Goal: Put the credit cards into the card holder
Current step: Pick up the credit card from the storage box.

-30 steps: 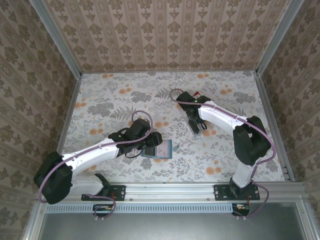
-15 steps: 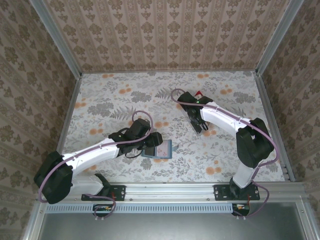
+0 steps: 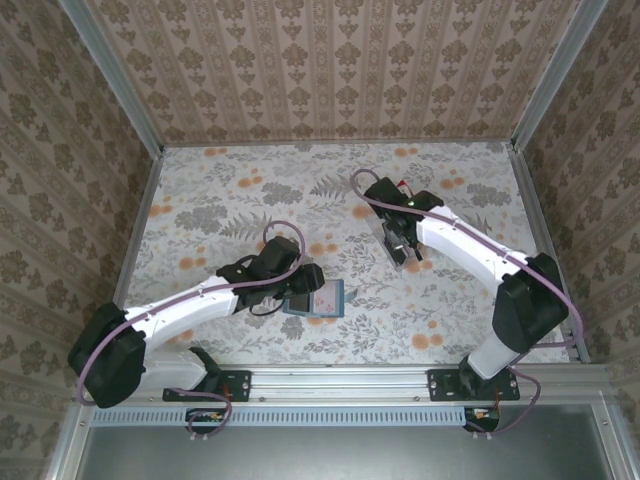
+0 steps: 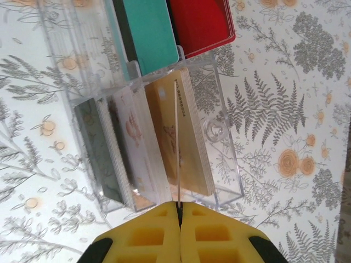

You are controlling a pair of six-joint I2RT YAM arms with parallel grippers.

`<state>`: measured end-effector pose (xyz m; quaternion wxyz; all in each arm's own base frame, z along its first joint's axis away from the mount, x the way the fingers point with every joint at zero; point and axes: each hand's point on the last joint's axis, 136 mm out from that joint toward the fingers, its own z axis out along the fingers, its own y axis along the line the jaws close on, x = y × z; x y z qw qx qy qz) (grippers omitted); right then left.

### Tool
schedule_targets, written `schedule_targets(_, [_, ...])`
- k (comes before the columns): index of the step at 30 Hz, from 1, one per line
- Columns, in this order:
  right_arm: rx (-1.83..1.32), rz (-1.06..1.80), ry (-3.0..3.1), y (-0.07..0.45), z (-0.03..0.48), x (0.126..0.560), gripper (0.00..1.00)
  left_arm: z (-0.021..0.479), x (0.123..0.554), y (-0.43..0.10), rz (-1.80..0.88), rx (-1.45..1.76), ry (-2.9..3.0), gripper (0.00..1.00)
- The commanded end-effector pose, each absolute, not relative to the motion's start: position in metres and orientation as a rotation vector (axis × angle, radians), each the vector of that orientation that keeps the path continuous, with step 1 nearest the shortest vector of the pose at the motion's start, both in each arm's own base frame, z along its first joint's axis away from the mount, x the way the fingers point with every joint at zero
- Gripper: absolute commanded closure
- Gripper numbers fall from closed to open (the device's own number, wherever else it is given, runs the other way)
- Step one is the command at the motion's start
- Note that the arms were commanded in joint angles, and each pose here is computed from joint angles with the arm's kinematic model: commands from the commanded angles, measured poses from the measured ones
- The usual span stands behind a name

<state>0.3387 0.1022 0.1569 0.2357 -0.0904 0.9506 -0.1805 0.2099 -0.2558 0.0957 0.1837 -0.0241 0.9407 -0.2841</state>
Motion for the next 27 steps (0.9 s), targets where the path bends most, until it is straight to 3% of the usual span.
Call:
schedule_targets(1, [-0.205, -0.318, 2.638, 0.109, 0.171, 0.322, 0.95, 0.109, 0.213, -0.257, -0.824, -0.05, 2.626, 0.34])
schedule_targets(8, [-0.094, 0.146, 2.596, 0.139, 0.198, 0.301, 0.95, 0.125, 0.219, -0.261, -0.972, -0.107, 2.558, 0.33])
schedule_targets(18, [0.148, 1.138, 2.394, 0.229, 0.22, 0.282, 0.96, 0.172, 0.229, -0.273, -1.304, -0.177, 2.351, 0.27])
schedule_targets(27, [0.179, 1.366, 2.378, 0.26, 0.212, 0.28, 0.95, 0.197, 0.237, -0.277, -1.419, -0.179, 2.259, 0.26])
